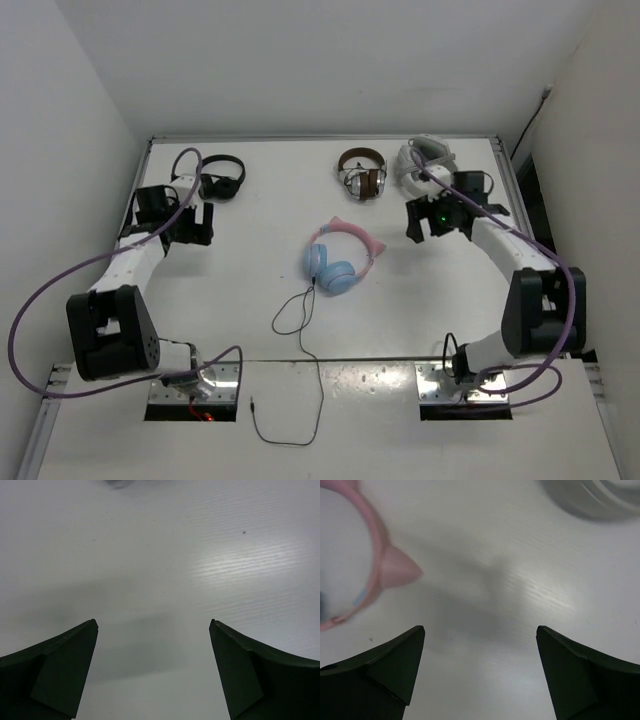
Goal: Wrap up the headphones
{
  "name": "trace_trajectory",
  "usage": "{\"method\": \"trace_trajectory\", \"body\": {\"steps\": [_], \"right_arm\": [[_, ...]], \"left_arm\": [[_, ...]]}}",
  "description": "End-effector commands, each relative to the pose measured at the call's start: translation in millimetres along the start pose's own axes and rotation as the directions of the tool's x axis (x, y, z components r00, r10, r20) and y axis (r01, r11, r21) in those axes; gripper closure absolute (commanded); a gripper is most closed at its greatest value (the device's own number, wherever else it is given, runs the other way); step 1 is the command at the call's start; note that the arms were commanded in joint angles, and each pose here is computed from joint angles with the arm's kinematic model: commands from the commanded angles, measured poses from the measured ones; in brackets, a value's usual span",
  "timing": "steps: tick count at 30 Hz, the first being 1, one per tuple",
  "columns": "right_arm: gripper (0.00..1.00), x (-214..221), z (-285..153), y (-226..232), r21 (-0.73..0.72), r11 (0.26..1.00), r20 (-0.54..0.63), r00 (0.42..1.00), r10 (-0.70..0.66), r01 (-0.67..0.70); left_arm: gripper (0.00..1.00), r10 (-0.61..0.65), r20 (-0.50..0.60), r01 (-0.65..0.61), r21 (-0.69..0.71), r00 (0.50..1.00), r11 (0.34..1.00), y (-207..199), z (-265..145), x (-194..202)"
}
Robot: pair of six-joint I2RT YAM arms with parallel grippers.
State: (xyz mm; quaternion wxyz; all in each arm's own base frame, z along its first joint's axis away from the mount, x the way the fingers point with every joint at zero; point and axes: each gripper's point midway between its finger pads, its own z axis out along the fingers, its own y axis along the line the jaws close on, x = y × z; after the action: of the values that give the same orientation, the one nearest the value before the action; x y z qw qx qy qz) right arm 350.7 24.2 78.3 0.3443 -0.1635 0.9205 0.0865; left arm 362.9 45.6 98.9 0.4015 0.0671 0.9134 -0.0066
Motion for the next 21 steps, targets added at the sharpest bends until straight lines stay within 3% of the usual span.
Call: {"method": "trace_trajectory", "body": {"steps": [1, 5, 9, 21], "right_arm": [[0.09, -55.7, 13.0, 38.3, -0.113, 0.987, 0.103, 0.989, -0.103, 0.114], [0.13, -84.1, 38.0, 71.4, -0.170, 0.965, 0.083, 0.979, -0.188, 0.200], [0.13, -80.9, 70.0, 104.1, -0.202, 0.936, 0.017, 0.957, -0.290, 0.287], [0.19, -61.7, 130.0, 130.5, -0.242, 0.889, -0.059, 0.908, -0.414, 0.390]], "left_arm": [[0.00, 0.077, 0.061, -0.085, 0.127, 0.995, 0.988, -25.1, -23.3, -8.1], [0.00, 0.090, 0.027, -0.093, 0.143, 0.996, 0.985, -29.8, -34.0, 1.5], [0.00, 0.114, 0.039, -0.118, 0.111, 0.993, 0.987, -24.2, -44.6, 1.0], [0.00, 0.121, 0.008, -0.121, 0.083, 0.993, 0.989, -19.7, -46.7, 9.5]]}}
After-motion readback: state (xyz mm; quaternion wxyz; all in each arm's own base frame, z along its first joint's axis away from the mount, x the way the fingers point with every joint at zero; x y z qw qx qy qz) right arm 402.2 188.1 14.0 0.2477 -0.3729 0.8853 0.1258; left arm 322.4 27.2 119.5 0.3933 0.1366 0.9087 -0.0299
